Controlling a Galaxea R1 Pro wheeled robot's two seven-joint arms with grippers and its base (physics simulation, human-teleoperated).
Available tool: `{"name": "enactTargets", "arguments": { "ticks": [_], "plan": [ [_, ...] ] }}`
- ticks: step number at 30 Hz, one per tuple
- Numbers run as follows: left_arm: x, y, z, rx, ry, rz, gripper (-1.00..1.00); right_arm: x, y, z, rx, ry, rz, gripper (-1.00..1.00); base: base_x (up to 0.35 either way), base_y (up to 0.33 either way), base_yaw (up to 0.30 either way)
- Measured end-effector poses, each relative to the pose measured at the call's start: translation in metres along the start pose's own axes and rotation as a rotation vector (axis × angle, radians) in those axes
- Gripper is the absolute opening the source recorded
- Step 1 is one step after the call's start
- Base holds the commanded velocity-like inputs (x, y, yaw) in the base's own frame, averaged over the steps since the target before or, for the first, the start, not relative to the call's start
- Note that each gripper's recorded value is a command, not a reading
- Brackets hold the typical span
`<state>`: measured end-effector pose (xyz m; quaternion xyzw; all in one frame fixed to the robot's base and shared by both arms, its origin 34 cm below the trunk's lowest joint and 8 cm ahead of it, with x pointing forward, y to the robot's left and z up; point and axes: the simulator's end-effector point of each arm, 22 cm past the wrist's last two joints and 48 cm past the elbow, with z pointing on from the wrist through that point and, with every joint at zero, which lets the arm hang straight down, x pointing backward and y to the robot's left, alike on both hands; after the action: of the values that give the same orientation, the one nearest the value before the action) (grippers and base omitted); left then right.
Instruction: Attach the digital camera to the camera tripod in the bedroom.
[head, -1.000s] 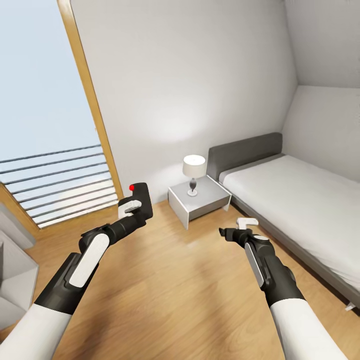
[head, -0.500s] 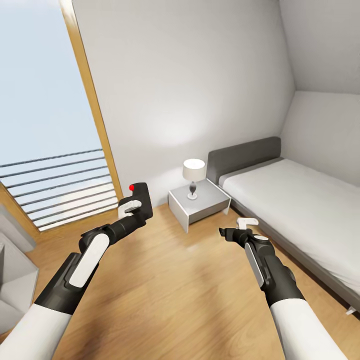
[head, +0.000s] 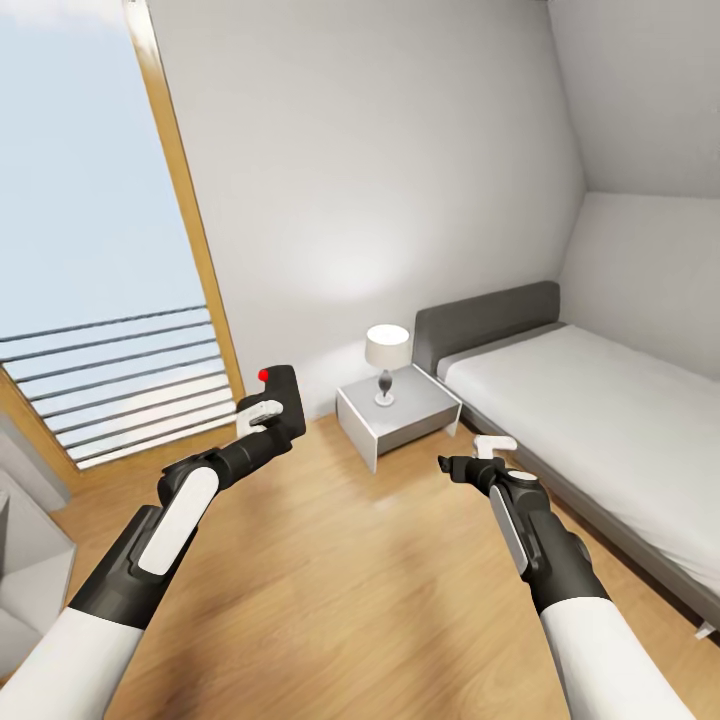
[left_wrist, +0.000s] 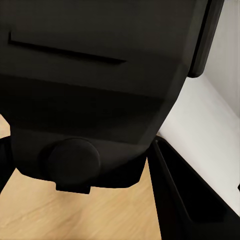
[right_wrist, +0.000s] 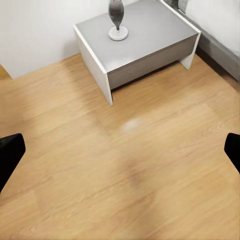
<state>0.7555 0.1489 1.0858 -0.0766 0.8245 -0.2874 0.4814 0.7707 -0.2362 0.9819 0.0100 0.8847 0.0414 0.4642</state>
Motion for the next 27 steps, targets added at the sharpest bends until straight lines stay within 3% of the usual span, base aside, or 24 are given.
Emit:
{"name": "enactTargets", "arguments": {
  "ticks": [27],
  "plan": [
    [-0.019, -0.015, -0.014, 0.016, -0.036, 0.017, -1.0, -0.023, 0.002, -0.016, -0.002, -0.042, -0.002, 1.0, 0.0, 0.0, 0.0]
  ]
}}
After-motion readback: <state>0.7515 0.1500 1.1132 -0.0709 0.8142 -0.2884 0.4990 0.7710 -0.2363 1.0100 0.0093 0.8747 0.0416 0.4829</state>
